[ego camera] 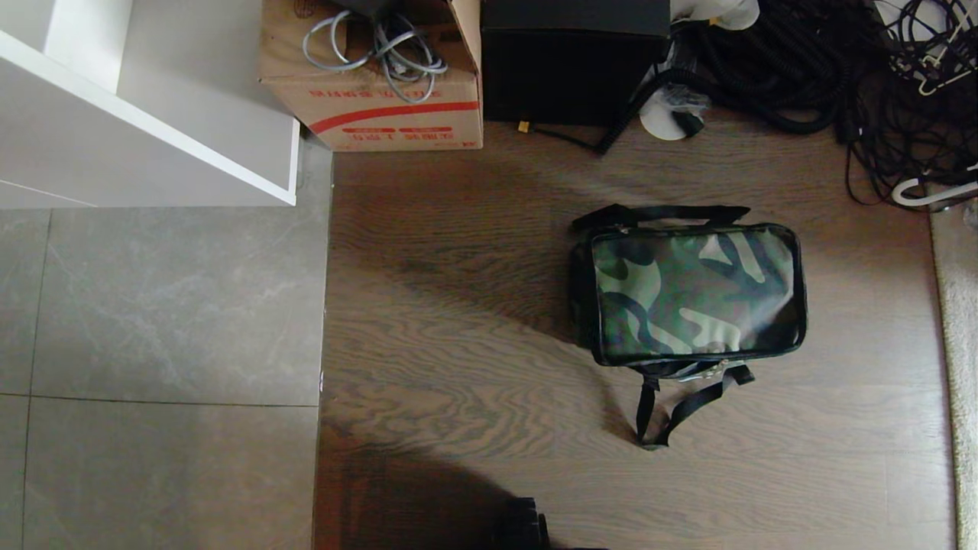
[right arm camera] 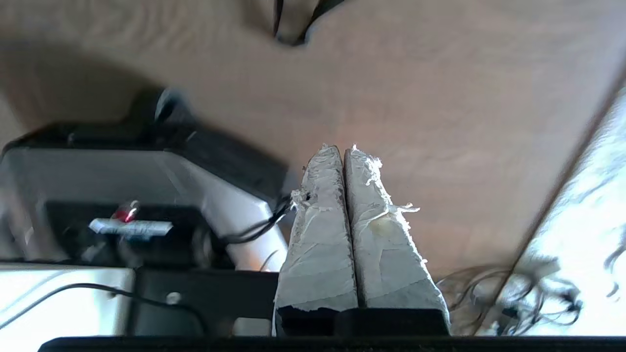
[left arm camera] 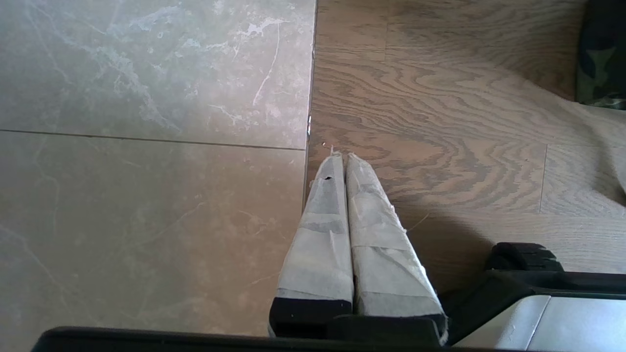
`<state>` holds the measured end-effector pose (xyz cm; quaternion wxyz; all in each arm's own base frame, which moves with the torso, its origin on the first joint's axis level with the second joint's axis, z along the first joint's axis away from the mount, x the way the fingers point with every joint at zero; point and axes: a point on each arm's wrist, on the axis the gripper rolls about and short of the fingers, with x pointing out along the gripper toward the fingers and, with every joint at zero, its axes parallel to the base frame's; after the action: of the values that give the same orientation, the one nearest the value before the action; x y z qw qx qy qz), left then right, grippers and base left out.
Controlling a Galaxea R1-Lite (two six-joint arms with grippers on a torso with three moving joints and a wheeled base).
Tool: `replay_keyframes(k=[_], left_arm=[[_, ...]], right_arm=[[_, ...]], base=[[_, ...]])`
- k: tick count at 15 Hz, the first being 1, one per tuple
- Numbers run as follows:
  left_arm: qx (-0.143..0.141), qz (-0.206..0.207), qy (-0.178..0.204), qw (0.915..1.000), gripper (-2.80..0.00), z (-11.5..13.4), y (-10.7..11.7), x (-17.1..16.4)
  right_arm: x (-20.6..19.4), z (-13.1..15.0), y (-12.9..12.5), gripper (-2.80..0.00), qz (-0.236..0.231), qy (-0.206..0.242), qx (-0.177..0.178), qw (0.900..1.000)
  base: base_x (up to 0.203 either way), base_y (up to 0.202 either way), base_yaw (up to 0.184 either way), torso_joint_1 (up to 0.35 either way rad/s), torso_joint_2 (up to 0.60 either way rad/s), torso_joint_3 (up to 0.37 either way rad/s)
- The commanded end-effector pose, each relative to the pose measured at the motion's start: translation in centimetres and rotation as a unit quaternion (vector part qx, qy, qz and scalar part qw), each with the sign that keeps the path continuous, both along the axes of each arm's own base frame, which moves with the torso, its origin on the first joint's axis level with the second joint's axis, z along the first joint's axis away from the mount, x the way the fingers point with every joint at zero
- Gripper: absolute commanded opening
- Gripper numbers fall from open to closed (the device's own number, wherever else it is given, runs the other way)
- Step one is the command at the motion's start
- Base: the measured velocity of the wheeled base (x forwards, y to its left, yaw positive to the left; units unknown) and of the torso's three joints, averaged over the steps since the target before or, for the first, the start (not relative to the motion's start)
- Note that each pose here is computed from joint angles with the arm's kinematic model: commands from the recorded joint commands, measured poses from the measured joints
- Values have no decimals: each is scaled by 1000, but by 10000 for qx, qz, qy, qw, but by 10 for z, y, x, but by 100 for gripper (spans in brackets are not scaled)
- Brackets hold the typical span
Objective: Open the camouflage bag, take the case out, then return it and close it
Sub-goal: Open the top of the storage box
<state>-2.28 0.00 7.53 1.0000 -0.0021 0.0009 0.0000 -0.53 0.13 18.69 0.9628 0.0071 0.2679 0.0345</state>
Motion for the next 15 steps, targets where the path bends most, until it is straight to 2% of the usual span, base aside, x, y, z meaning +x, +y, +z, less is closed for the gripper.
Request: replay_keyframes(k=[1, 5, 9, 13, 15], left_arm=[[-2, 0, 7, 10000, -280, 0, 0, 0], [-2, 0, 7, 10000, -280, 0, 0, 0], [-2, 0, 7, 10000, -280, 0, 0, 0], [-2, 0, 7, 10000, -280, 0, 0, 0], [-2, 0, 7, 10000, -280, 0, 0, 0]], right_arm=[[57, -7, 1, -280, 45, 913, 62, 9958], [139, -29, 3, -280, -193, 846, 504, 9950], [199, -53, 4, -280, -545, 597, 1078, 9909], [219, -61, 8, -280, -489, 400, 1218, 9905], [218, -67, 11, -280, -332, 601, 1254, 9897]], base=[[0, 0, 0, 0, 0, 0], [0, 0, 0, 0, 0, 0], [0, 0, 0, 0, 0, 0], [0, 0, 0, 0, 0, 0], [0, 0, 0, 0, 0, 0]])
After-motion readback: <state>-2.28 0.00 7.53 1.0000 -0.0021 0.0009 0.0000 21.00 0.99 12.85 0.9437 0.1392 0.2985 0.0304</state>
